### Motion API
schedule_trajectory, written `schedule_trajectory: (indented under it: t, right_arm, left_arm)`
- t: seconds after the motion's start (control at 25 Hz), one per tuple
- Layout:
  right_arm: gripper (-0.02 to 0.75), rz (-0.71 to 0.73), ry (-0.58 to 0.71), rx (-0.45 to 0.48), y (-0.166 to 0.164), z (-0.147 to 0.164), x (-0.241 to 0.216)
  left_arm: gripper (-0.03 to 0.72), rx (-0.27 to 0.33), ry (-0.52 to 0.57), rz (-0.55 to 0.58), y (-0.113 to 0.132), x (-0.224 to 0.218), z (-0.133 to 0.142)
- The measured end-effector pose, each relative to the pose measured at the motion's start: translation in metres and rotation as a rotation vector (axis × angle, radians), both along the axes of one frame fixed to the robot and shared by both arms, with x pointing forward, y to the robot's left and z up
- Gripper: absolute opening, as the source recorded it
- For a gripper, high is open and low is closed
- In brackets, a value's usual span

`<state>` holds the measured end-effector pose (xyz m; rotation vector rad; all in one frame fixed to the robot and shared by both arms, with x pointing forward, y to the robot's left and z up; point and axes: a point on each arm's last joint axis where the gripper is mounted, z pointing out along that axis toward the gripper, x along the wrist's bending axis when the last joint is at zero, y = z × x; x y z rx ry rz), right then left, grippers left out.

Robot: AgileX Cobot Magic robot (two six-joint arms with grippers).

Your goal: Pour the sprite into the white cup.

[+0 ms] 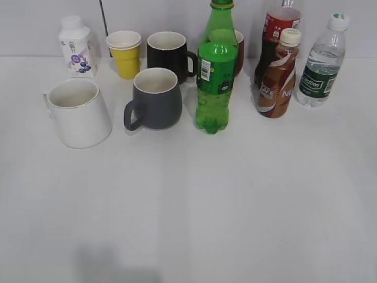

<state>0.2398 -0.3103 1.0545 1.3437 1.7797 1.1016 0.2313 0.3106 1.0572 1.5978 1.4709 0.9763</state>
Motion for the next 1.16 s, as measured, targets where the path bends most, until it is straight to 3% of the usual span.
schedule_trajectory:
  t: [0.16, 0.28, 1.16]
  right_arm:
    - [0.591, -0.244, -0.005, 0.001, 0.0000, -0.0002, -0.0031]
    - [0.590, -0.323, -0.016, 0.002, 0.0000, -0.0004, -0.0053]
    - [0.588, -0.335, -0.019, 0.003, 0.0000, -0.0004, -0.0059]
  left_arm:
    - [0.474, 0.000, 0.000, 0.075, -0.0006, -0.0008, 0.0000]
    - [0.453, -0.001, 0.000, 0.090, -0.0008, -0.0009, 0.0000]
    - [0.335, -0.001, 0.000, 0.091, -0.0008, -0.0009, 0.0000]
